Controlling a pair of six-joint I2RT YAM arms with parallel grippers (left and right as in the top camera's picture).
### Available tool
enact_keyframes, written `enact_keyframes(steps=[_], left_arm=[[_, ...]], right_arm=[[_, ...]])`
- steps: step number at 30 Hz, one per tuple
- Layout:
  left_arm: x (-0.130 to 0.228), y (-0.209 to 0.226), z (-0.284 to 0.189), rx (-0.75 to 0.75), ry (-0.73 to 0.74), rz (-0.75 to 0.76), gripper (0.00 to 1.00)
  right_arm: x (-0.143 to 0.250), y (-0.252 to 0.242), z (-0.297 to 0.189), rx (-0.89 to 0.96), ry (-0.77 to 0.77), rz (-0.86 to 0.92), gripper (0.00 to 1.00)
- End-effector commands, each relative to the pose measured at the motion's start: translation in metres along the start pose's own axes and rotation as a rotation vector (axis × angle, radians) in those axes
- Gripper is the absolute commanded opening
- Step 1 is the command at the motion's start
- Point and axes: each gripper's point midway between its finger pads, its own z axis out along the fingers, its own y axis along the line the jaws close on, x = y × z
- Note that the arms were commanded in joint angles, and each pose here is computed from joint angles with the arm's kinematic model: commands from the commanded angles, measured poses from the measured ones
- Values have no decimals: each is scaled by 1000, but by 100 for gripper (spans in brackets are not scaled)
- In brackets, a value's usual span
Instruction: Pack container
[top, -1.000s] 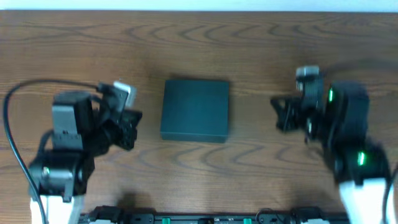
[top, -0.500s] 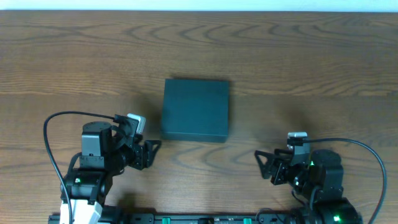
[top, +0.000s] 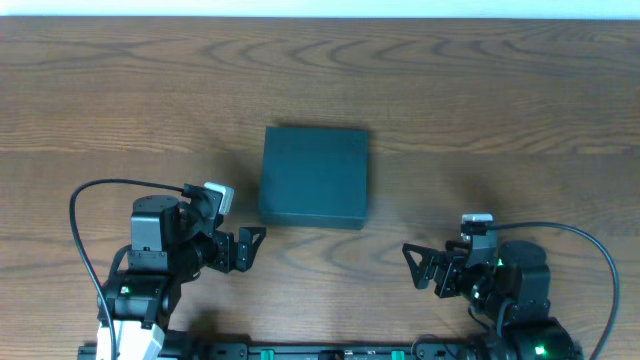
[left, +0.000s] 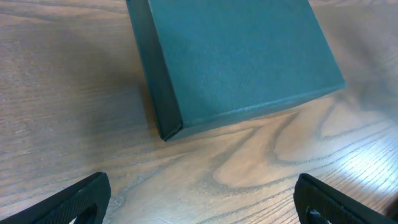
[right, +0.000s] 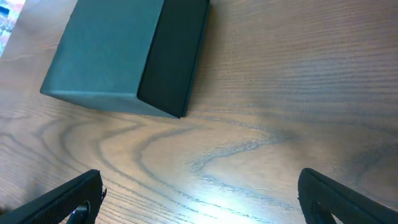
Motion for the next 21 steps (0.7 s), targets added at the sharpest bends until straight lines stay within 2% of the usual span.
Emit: enact_keyframes(steps=[1, 8, 14, 21], left_arm=[[-1, -2, -1, 9, -3, 0, 95], [5, -2, -1, 9, 20, -13, 95], [6, 21, -1, -125, 22, -2, 95], [1, 42, -12, -273, -163, 45, 95]], right_arm=[[3, 0, 1, -1, 6, 10, 99], [3, 0, 1, -1, 6, 10, 99], [3, 0, 1, -1, 6, 10, 99], [3, 0, 1, -1, 6, 10, 99]])
